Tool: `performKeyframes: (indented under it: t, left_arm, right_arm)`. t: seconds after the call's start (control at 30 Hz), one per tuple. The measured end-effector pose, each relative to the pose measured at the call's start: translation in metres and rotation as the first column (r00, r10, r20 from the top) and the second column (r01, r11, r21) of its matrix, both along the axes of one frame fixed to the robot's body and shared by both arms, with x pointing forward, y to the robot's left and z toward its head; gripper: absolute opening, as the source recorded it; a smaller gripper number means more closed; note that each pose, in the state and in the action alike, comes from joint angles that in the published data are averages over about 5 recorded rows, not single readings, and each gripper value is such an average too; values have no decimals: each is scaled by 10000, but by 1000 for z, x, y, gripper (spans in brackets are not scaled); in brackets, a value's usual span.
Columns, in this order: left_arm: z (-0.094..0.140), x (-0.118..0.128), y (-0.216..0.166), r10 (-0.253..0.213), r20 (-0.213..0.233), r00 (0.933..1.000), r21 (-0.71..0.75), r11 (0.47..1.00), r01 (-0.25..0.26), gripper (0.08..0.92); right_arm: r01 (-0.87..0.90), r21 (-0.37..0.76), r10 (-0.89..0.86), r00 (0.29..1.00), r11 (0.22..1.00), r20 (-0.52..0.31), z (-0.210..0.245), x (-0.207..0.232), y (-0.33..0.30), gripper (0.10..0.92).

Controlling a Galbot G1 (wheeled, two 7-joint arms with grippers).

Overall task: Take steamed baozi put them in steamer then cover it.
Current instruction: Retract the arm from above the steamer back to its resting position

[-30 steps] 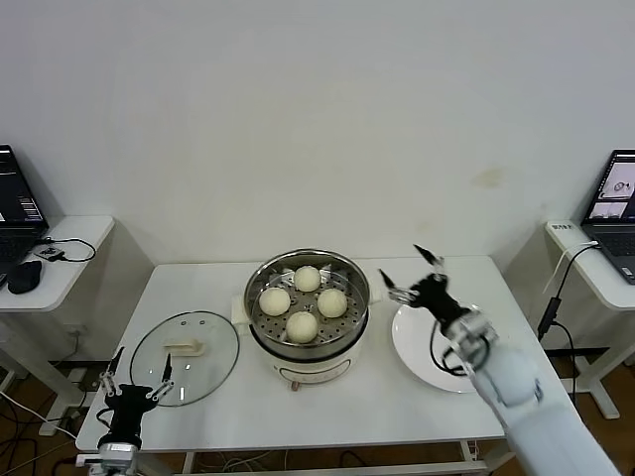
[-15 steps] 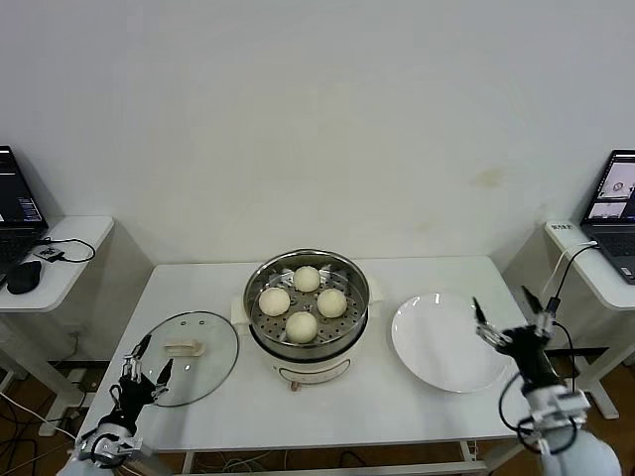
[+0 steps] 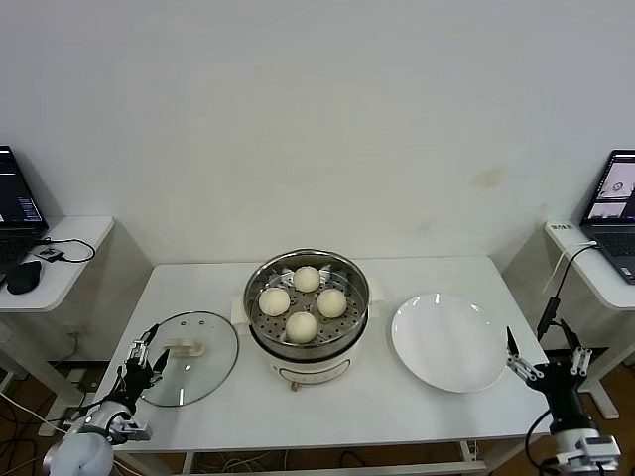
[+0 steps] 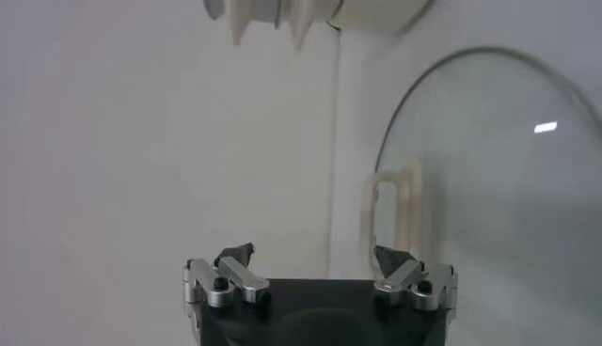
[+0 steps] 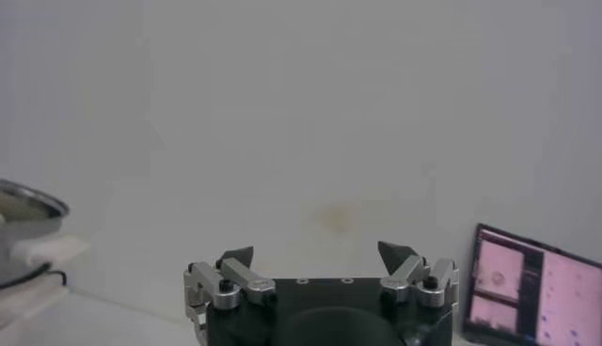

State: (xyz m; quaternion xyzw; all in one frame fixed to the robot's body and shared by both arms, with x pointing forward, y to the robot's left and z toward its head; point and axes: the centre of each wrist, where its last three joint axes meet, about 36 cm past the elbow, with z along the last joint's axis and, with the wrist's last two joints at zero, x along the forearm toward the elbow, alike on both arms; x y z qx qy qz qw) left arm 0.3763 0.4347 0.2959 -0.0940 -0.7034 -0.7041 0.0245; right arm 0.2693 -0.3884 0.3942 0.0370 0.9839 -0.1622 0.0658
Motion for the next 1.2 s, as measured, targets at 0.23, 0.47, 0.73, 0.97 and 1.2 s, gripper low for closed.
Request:
performKeyframes:
  t: [0.23, 0.47, 0.73, 0.97, 1.2]
  left_arm:
    - [-4, 13, -2, -83, -91, 9999, 310, 9995, 86, 823]
    - [-8, 24, -7, -119, -106, 9999, 412, 9991, 123, 823]
    - [-14, 37, -11, -50, -96, 9999, 371, 9993, 53, 823]
    - [-15, 45, -9, 56, -69, 10000, 279, 9996, -54, 811]
    - [-20, 49, -16, 57, -114, 9999, 141, 9999, -55, 640]
  right_arm:
    - [143, -60, -143, 9998, 9999, -118, -5, -11, -1, 823]
    - [177, -190, -182, 9994, 9997, -288, -8, -20, -4, 823]
    - [151, -215, -160, 9989, 9997, -430, -13, -22, -1, 823]
    - [125, -204, -136, 9986, 9997, -521, -17, -21, 0, 823]
    - [80, -168, -89, 9983, 9998, -581, -21, -22, 4, 823]
